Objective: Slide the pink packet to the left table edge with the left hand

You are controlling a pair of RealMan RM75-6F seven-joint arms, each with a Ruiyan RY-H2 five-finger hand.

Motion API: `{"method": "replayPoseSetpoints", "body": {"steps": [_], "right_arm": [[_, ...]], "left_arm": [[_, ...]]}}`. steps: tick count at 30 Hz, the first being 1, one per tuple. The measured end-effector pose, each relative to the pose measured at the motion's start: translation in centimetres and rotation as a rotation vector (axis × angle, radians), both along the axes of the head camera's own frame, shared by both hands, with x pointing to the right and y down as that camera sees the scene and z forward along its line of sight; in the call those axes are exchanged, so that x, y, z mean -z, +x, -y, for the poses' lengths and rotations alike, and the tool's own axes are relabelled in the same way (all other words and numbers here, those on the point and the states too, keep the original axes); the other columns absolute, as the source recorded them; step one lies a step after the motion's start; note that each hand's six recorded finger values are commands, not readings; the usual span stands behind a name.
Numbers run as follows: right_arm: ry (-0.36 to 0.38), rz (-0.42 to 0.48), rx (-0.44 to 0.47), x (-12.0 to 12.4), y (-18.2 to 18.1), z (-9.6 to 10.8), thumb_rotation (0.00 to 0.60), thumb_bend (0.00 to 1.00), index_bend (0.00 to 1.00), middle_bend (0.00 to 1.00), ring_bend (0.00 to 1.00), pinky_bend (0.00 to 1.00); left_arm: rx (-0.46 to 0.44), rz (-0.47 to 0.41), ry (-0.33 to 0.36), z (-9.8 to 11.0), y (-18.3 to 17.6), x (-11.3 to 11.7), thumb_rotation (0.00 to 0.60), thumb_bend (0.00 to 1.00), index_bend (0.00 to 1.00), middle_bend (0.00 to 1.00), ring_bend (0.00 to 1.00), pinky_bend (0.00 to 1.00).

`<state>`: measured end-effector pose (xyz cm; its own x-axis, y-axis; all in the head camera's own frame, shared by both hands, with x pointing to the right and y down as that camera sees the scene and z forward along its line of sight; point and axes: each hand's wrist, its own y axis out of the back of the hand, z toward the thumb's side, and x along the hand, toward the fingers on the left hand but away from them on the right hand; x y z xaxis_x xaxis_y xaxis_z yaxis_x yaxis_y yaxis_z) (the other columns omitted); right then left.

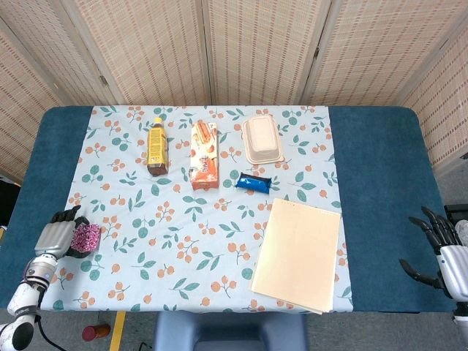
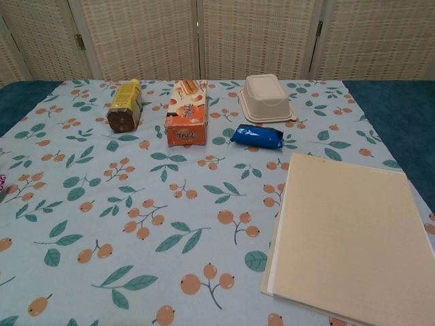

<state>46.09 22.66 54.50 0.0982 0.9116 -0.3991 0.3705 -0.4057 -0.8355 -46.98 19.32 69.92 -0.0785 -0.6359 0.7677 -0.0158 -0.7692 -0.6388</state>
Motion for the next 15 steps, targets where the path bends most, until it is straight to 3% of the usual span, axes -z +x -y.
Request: {"method": "replayPoseSetpoints", "body": {"steps": [15], "right_arm": [[0.003, 0.003, 0.013, 0.0, -0.7, 0.1, 0.600, 0.28, 0.15, 0.05, 0.00, 0.00]], "left_arm": [[0.074, 0.046, -0.029, -0.7, -4.7, -0.7, 0.600, 0.20, 0.30, 0.00, 0.00, 0.00]]}}
